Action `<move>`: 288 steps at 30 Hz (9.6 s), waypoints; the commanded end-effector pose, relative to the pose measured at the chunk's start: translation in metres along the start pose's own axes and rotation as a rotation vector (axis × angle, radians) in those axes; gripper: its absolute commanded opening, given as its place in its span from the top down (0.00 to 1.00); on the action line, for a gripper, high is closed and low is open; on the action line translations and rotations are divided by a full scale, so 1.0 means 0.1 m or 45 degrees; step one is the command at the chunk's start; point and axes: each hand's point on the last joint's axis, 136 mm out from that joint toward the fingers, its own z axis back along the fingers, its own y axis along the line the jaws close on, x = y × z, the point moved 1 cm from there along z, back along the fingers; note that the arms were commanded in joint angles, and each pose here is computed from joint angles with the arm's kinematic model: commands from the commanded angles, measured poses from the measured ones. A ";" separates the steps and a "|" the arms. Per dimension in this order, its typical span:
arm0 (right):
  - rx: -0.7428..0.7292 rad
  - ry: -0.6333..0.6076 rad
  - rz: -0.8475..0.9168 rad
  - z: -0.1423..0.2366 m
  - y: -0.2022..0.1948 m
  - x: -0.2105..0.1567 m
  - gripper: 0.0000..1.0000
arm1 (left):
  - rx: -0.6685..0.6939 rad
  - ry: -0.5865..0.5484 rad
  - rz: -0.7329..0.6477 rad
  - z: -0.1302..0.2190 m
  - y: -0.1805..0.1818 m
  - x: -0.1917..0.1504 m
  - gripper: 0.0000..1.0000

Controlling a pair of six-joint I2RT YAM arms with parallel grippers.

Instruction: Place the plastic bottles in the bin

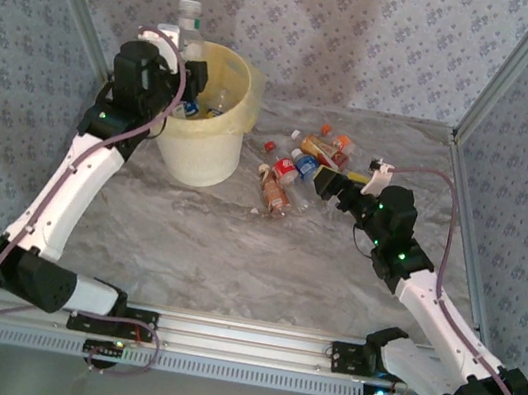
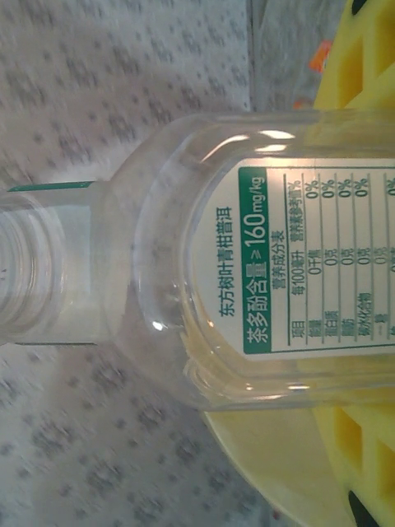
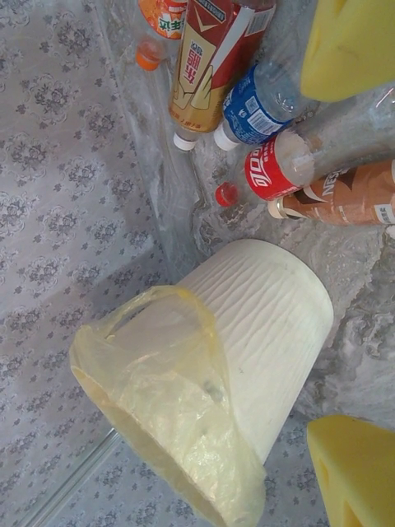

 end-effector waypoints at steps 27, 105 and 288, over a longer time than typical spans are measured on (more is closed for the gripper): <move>-0.110 0.088 0.004 -0.09 -0.15 -0.11 0.00 | 0.157 0.224 0.147 -0.01 0.37 -0.31 0.12; -0.596 1.084 0.111 -2.02 -2.39 -0.82 0.33 | -0.444 0.300 0.272 0.65 -0.29 -0.93 0.02; -0.356 0.448 0.146 -0.30 -0.73 -0.47 0.00 | -0.572 0.161 0.337 0.19 -0.45 0.17 0.02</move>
